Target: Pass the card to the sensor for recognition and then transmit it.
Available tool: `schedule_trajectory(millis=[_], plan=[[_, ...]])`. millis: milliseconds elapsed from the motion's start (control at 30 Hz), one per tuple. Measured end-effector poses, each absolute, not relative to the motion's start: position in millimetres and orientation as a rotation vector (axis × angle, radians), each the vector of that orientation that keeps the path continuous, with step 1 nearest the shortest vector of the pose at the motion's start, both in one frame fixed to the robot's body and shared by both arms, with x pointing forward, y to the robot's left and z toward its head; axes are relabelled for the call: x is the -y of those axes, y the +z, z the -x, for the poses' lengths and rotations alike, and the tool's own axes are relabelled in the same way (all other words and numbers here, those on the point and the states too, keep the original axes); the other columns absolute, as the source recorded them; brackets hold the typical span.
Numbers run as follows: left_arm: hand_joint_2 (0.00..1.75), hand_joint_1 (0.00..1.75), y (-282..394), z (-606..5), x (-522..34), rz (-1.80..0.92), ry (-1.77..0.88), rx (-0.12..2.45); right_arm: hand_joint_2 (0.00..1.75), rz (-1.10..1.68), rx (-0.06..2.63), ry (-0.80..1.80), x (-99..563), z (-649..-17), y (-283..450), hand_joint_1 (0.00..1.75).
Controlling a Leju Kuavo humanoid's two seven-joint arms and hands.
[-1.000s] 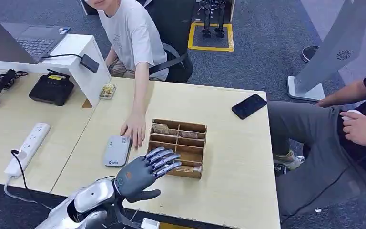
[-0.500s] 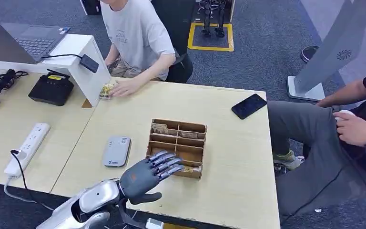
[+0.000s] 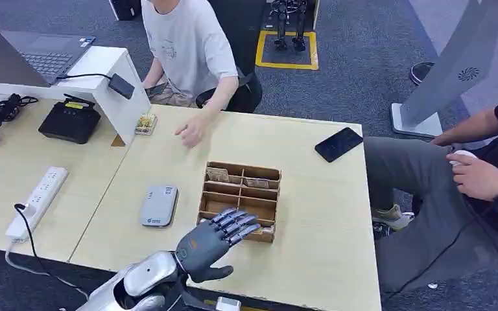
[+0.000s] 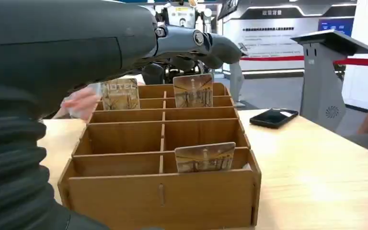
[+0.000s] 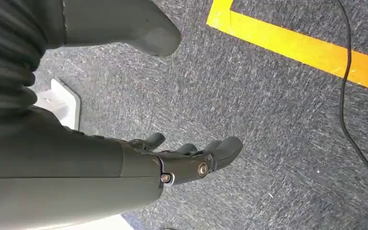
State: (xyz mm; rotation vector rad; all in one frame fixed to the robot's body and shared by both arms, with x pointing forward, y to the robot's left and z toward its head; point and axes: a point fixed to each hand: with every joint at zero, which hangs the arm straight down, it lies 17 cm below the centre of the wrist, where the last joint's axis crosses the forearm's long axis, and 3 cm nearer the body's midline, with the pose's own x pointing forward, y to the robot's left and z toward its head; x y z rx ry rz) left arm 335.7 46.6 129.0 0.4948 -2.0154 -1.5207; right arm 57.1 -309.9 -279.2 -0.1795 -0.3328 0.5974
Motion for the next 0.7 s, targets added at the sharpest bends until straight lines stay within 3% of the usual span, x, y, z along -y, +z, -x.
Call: schedule_trajectory(millis=[700], plan=[[1.75, 0.0, 124.2, -341.3, -46.3, -0.523, -1.479, 1.989, 1.75, 0.174, 0.336, 0.603, 304.3, -57.2, -279.4, 0.0]])
